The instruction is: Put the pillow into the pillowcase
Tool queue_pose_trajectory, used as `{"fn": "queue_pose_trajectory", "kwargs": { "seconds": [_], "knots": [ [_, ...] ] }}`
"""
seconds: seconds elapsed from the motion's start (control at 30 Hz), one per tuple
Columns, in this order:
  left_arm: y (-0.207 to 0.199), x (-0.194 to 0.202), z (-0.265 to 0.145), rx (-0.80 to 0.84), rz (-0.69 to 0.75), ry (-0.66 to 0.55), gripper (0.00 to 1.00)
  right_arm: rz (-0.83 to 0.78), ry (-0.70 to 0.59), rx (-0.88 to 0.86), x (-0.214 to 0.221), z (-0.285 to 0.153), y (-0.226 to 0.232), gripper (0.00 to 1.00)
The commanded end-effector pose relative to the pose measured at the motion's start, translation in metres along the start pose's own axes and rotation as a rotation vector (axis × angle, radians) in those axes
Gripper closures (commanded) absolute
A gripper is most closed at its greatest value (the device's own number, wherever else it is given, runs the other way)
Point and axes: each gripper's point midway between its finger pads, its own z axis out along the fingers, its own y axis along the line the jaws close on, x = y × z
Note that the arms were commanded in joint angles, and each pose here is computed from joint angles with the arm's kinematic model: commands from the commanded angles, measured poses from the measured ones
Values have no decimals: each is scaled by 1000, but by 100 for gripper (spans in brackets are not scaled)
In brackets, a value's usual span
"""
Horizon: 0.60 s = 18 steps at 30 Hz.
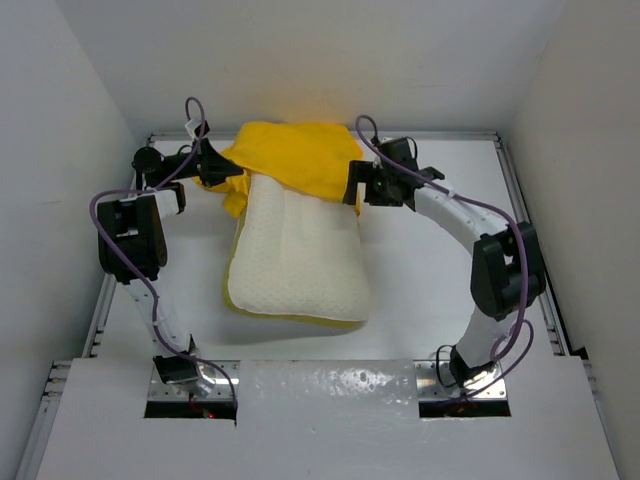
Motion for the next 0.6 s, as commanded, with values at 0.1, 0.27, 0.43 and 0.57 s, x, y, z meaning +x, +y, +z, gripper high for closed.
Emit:
{"fn": "queue_pose_trajectory", "kwargs": {
  "seconds": [0.1,0.27,0.43,0.57],
  "knots": [
    [-4,30,-5,-38,616,97,100,-109,-57,28,-28,-12,18,1],
    [-1,24,-4,-39,619,97,87,-115,-88,48,-27,-16,13,1],
    [7,19,-4,-39,604,97,68,-119,-100,71,-14,-24,3,1],
    [12,17,-7,-42,602,92,32,-142,-231,129,-26,-43,-19,1]
  ]
}}
